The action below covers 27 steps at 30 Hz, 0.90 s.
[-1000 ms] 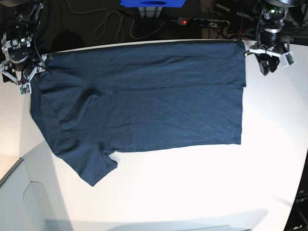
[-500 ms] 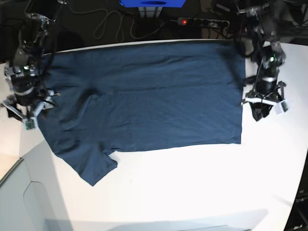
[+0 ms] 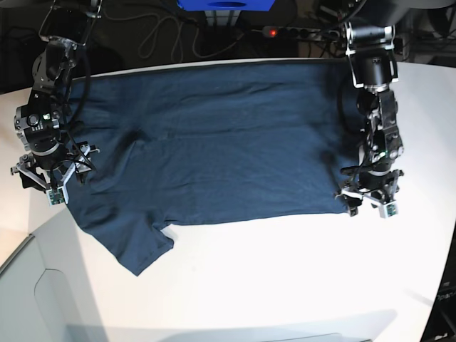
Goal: Fold the T-shirt properly
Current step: 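Reach both grippers down to the hem corners of the shirt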
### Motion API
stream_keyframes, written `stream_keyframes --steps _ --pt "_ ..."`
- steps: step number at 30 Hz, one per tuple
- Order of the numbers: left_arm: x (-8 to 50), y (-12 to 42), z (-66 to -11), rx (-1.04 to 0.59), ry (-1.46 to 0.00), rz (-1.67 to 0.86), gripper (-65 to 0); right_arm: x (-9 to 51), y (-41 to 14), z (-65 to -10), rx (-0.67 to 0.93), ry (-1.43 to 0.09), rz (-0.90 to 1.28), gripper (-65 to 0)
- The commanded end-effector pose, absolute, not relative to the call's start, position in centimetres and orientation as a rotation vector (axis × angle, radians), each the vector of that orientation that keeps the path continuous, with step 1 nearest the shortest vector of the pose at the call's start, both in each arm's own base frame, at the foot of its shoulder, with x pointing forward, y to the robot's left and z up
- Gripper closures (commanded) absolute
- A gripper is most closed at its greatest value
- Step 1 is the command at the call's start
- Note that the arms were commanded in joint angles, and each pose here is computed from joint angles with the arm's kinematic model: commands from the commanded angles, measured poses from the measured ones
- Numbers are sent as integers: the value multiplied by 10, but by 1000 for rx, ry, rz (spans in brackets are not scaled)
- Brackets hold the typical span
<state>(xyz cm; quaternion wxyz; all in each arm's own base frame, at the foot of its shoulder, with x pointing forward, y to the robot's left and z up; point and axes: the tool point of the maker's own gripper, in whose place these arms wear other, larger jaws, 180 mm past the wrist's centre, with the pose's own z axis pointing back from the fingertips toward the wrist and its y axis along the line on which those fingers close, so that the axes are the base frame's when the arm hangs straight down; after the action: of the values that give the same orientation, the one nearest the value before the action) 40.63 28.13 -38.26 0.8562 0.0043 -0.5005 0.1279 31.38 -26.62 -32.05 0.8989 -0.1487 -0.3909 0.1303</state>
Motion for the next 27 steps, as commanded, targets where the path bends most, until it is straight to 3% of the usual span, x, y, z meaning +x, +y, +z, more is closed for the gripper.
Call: stream_keyframes --steps 1,13,21,27 --pt "423 285 -363 16 -1114 258 -368 320 -268 -310 -318 -846 277 -461" --pt "436 262 -391 -3 -1054 199 -360 333 -273 -296 -334 -885 267 -460" --pt "437 260 -391 -7 -1055 195 -117 368 -278 -308 -277 -865 212 -465" --pt "437 261 -388 -4 -1063 196 0 421 -282 -315 -180 -865 143 -466"
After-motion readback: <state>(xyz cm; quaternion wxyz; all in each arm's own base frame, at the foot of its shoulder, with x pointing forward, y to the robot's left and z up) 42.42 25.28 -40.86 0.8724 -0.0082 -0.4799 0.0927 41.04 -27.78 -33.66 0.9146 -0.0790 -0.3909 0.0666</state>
